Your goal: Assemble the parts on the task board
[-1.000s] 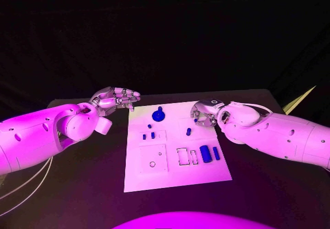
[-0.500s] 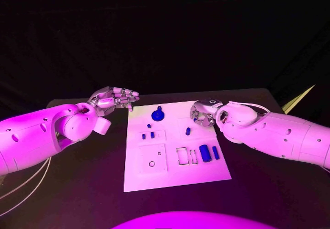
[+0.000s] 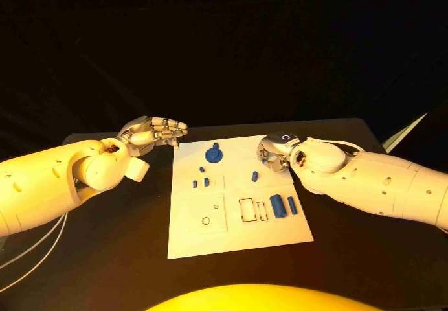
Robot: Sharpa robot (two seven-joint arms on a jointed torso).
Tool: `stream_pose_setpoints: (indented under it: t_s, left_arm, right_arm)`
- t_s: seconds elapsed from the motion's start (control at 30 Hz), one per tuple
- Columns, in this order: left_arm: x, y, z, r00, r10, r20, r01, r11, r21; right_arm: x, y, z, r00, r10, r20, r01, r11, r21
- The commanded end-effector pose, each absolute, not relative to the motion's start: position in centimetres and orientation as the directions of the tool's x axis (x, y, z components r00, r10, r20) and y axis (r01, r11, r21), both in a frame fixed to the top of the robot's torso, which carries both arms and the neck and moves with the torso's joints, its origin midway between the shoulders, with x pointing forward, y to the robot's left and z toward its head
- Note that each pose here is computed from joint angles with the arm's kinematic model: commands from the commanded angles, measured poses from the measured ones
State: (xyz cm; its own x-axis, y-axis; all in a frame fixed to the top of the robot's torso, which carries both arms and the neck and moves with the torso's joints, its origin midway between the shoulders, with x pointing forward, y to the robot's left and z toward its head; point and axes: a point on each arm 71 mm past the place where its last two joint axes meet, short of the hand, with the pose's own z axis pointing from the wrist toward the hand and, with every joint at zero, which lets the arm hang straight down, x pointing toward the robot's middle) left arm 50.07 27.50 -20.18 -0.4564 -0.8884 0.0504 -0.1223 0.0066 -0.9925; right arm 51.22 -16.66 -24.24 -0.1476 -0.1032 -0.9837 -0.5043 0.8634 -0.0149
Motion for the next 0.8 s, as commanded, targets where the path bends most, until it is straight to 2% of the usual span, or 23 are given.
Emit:
stream_pose_setpoints:
  t_s: [0.03,0.5,0.8]
  left_arm:
    - [50.0,27.4,-20.1,-0.460,-0.887,0.050,-0.118,0.005,-0.993]
    - [50.0,27.4,-20.0,-0.458,-0.888,0.049,-0.115,0.005,-0.993]
    - [50.1,27.5,-20.0,-0.454,-0.890,0.048,-0.112,0.003,-0.994]
  right_arm:
    - [50.9,-16.9,-25.1,-0.149,-0.121,-0.982,-0.498,0.866,-0.031]
    - [50.5,-16.7,-24.2,-0.047,-0.062,-0.997,-0.502,0.864,-0.030]
    - [50.2,-16.8,-23.8,-0.014,-0.017,-1.000,-0.509,0.861,-0.007]
